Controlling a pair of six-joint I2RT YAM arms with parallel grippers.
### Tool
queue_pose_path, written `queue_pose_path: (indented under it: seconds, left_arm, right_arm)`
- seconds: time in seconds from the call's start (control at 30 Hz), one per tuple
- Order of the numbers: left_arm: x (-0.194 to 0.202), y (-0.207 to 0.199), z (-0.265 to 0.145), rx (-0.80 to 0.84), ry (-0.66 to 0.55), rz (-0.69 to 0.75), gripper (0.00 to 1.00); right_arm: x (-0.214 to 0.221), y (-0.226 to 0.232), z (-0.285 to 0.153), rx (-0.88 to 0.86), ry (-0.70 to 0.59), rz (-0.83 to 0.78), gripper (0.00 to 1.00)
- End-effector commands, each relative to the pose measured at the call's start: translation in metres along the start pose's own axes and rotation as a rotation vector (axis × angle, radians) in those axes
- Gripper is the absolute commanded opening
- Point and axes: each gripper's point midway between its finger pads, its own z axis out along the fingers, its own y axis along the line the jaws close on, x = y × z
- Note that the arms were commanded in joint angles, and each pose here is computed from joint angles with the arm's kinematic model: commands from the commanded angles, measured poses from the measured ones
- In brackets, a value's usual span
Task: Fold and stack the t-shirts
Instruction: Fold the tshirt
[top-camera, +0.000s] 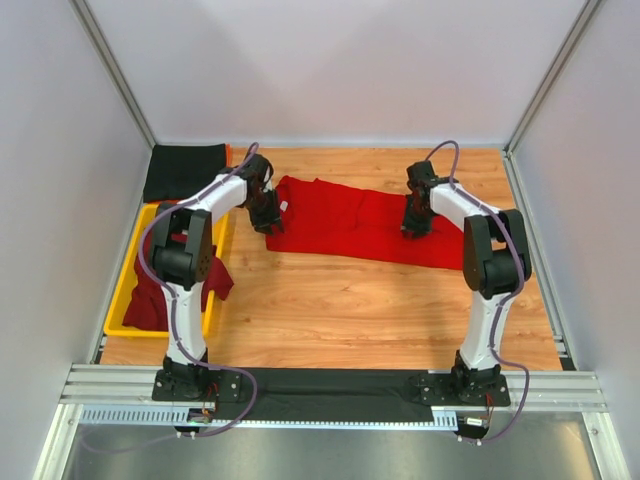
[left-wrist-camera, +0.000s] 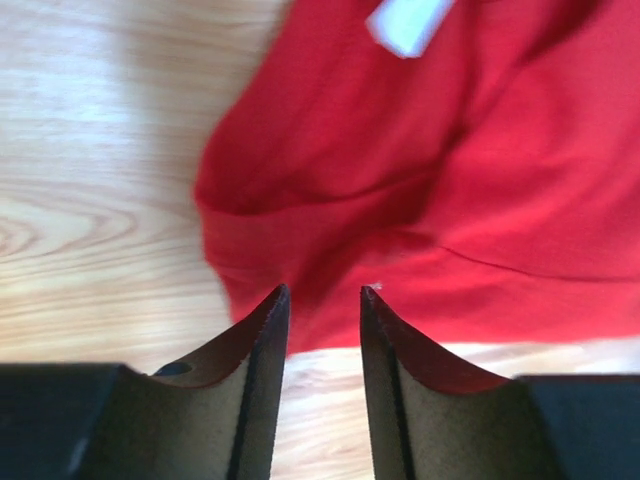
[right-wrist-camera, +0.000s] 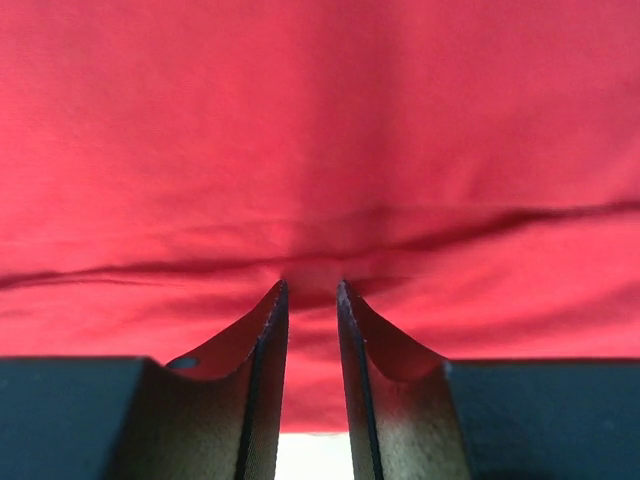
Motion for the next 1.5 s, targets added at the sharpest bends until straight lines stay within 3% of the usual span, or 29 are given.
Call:
queue_pose_path:
  seconds: [0.0,0.23,0.63,0.7,0.97,1.2,1.33,1.47]
  left_arm:
    - [0.001,0.021,0.003,-0.126,0.014,0.002,0.41]
    - [0.0,0.039,0.002,-0.243,0.009,-0.064,0.4]
    - [-0.013,-0.01,-0.062,-0.061,-0.068,-0.017,0.44]
    - [-0.009,-0.029,-0.07,0.032,-0.087,0.02,0.44]
    - [0.047,-0.02,-0.025,0.063,0.044,0.034,0.33]
    - [0.056,0.029,-0.001,-0.174,0.086,0.029,0.29]
    - [0.022,0.046,-0.02,-0.33,-0.006,0.061,0.29]
    - [0.018,0.052,-0.029,-0.384,-0.021,0.051,0.29]
  right_arm:
    - [0.007,-0.02,-0.008,0.048,-0.024,0.056,0.27]
    - [0.027,-0.046,-0.007,0.094,-0.028,0.096,0.27]
    - [0.009,-0.03,-0.044,0.011,-0.086,0.125,0.27]
    - [0.011,-0.026,-0.047,-0.007,-0.085,0.13,0.27]
    - [0.018,-0.031,-0.044,0.004,-0.082,0.134,0.24]
    - [0.026,-0.047,-0.032,0.068,-0.074,0.133,0.24]
    - [0.032,-0.06,-0.029,0.105,-0.073,0.141,0.23]
    - [0.035,-0.071,-0.029,0.115,-0.073,0.158,0.24]
